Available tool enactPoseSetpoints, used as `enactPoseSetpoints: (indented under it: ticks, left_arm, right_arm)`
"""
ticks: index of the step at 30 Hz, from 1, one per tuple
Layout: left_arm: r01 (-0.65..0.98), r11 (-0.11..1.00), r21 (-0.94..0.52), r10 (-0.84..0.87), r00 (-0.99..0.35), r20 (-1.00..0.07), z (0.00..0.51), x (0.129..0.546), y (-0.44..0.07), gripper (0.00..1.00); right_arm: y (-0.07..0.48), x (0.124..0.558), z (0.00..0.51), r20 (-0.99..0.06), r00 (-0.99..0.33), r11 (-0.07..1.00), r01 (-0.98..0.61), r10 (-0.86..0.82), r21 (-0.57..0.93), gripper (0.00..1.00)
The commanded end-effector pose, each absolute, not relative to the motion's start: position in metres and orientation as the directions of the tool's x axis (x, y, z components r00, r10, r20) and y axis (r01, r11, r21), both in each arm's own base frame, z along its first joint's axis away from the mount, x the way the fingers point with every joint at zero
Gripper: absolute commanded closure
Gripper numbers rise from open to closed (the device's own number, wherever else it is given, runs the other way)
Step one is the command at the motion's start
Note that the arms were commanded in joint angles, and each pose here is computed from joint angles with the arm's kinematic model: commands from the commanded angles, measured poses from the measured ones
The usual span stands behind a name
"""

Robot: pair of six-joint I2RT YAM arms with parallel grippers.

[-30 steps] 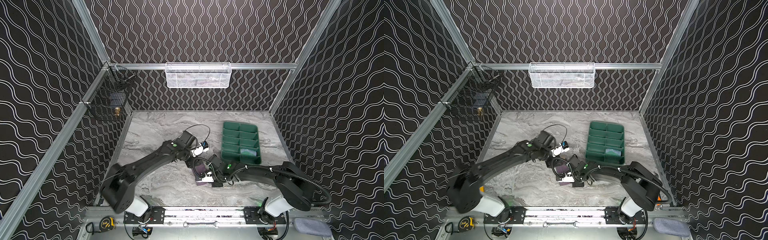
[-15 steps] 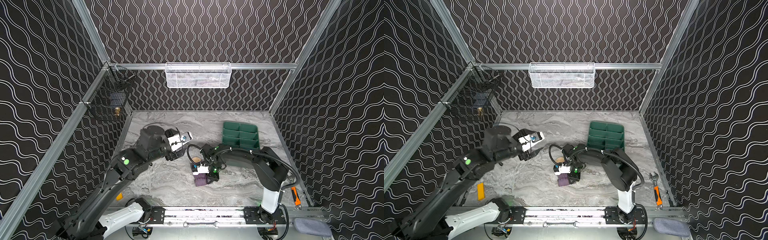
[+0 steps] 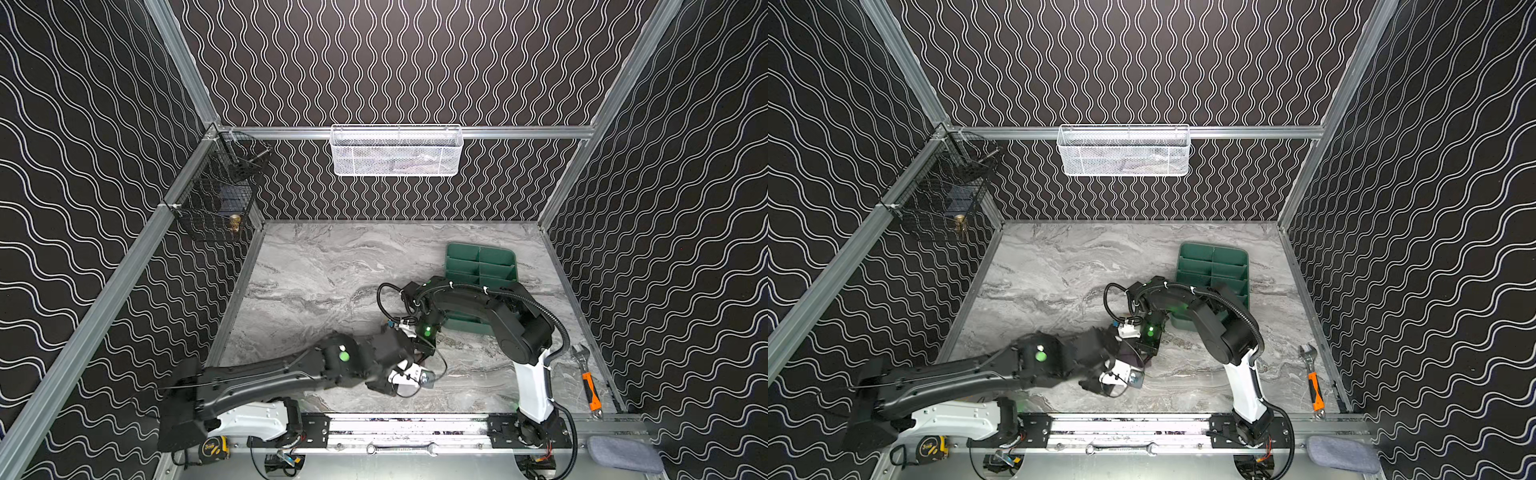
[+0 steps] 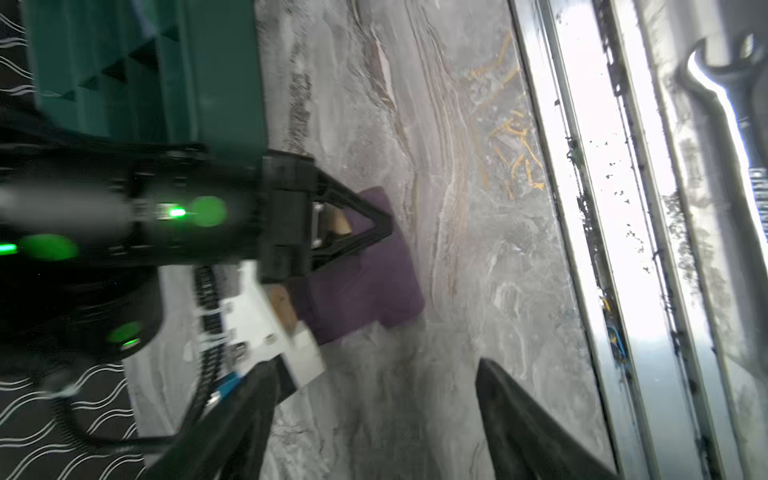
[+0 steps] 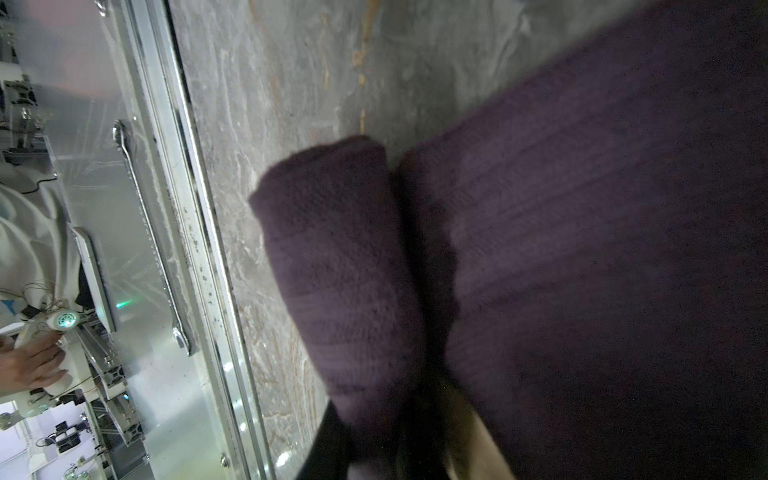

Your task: Roll the socks

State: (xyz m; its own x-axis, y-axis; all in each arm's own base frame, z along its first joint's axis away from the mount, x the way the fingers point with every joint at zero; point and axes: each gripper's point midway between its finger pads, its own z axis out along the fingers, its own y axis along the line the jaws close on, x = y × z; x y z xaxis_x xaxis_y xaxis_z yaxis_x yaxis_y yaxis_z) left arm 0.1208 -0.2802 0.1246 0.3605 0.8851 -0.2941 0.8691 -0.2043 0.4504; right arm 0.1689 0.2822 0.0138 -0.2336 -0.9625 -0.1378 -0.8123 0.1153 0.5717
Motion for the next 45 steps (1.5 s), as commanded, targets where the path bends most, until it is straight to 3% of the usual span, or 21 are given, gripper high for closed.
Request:
enactPoseSetpoints:
  ticks: [1, 5, 12, 20, 28, 33, 36, 38, 40, 45]
  left_arm:
    - [0.864, 0.012, 0.503, 0.862, 0.246, -0.443, 0.118, 0.137, -0.309, 0.21]
    - [0.846, 0.101, 0.523, 0.858, 0.192, -0.477, 0.097, 0.150, -0.320, 0.20]
    - [0.862, 0.074, 0.501, 0.874, 0.186, -0.449, 0.054, 0.150, -0.323, 0.22]
    - [0.896, 0.094, 0.434, 0.920, 0.088, -0.381, 0.032, 0.167, -0.314, 0.49]
    - [0.937, 0.072, 0.343, 0.964, 0.023, -0.265, 0.006, 0.157, -0.298, 0.67]
    - [0.932, 0.079, 0.354, 0.976, 0.001, -0.219, 0.001, 0.163, -0.296, 0.90]
    - [0.934, 0.072, 0.349, 0.981, -0.002, -0.196, -0.001, 0.162, -0.293, 1.00]
    - [0.939, 0.058, 0.339, 0.983, 0.006, -0.185, -0.002, 0.159, -0.289, 1.00]
    - [0.941, 0.043, 0.336, 0.984, 0.019, -0.177, -0.002, 0.157, -0.285, 1.00]
    - [0.948, -0.024, 0.319, 0.989, 0.070, -0.133, -0.003, 0.151, -0.279, 1.00]
  right_arm:
    - [0.266, 0.199, -0.021, -0.083, -0.152, 0.105, -0.905, -0.985, 0.412, 1.00]
    - [0.270, 0.199, -0.023, -0.101, -0.152, 0.095, -0.900, -0.983, 0.425, 1.00]
    - [0.272, 0.198, -0.023, -0.116, -0.154, 0.091, -0.899, -0.981, 0.428, 1.00]
    - [0.276, 0.199, -0.018, -0.136, -0.160, 0.086, -0.896, -0.978, 0.435, 1.00]
    - [0.280, 0.199, -0.012, -0.165, -0.160, 0.074, -0.899, -0.973, 0.431, 1.00]
    - [0.285, 0.199, -0.002, -0.211, -0.174, 0.066, -0.896, -0.962, 0.438, 1.00]
    - [0.285, 0.201, 0.008, -0.248, -0.175, 0.062, -0.912, -0.953, 0.406, 0.83]
    - [0.283, 0.202, 0.021, -0.291, -0.171, 0.054, -0.928, -0.941, 0.370, 0.67]
    - [0.282, 0.197, 0.038, -0.343, -0.175, 0.041, -0.930, -0.923, 0.365, 0.57]
    - [0.271, 0.205, 0.076, -0.450, -0.192, 0.084, -0.965, -0.872, 0.249, 0.53]
